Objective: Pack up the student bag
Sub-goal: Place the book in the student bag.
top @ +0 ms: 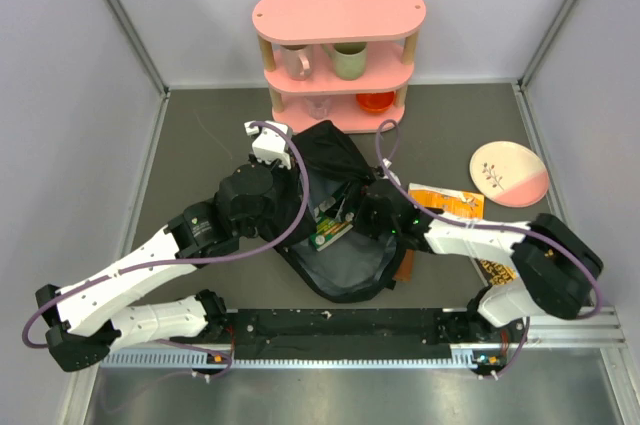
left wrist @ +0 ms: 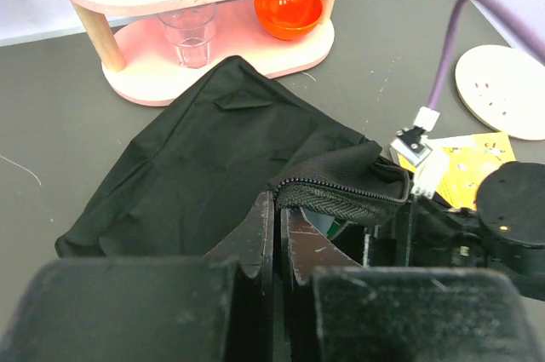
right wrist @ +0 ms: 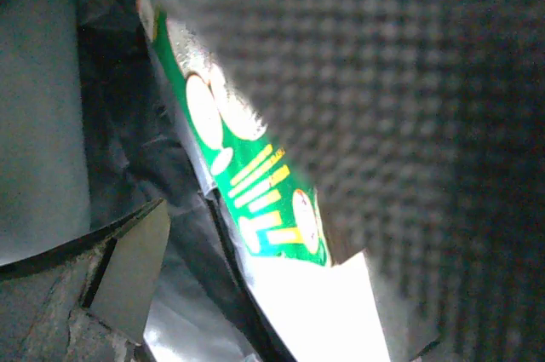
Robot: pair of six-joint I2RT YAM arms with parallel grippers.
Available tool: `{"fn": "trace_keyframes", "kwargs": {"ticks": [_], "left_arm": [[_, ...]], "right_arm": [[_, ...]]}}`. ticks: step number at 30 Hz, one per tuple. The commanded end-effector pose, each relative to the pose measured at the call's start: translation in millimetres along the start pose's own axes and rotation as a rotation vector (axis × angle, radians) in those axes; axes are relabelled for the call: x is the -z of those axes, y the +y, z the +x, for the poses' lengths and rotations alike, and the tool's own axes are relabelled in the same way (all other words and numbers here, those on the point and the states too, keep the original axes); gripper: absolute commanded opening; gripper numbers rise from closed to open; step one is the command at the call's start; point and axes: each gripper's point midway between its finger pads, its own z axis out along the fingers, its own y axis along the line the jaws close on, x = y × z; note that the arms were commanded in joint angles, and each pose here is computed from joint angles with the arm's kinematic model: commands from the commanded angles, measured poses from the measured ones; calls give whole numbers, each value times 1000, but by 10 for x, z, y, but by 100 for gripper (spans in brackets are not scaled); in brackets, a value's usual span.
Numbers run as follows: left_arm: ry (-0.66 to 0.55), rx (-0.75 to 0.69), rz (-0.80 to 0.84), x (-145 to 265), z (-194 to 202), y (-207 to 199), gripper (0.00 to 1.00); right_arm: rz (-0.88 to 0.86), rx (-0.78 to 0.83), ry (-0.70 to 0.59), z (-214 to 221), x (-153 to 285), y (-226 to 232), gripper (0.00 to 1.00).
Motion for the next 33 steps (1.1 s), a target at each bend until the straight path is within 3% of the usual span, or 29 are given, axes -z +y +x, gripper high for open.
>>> {"fn": "trace_keyframes", "kwargs": {"ticks": [1, 8, 11, 13, 14, 17, 19, 20, 25, 33], "left_arm": [[-126, 101, -11, 53, -366, 46, 0], [-115, 102, -1, 19, -333, 12, 0], [-115, 105, 0, 13, -328, 5, 0], [-115, 107, -6, 5, -320, 13, 0], [-117, 105, -9, 1, -327, 18, 0], [-113, 101, -5, 1, -334, 12, 0], [-120, 98, -7, 5, -356, 20, 0], [-118, 92, -11, -2, -354, 33, 0], [-127, 75, -17, 7, -431, 66, 0], [-135, 54, -92, -38, -518, 392, 0]], "right_arm": [[55, 79, -28, -101, 310, -49, 90], [9, 110, -25, -93, 636, 3, 82], [-57, 135, -59, -148, 765, 91, 72], [-96, 139, -92, -182, 824, 128, 44], [-93, 145, -96, -185, 836, 105, 35], [-97, 156, -91, -166, 786, 95, 20], [-57, 167, -44, -74, 657, 4, 14], [-110, 180, -25, -60, 631, 141, 7], [-160, 143, -19, -78, 504, 333, 5], [-76, 92, 0, 53, -245, 266, 2]]}}
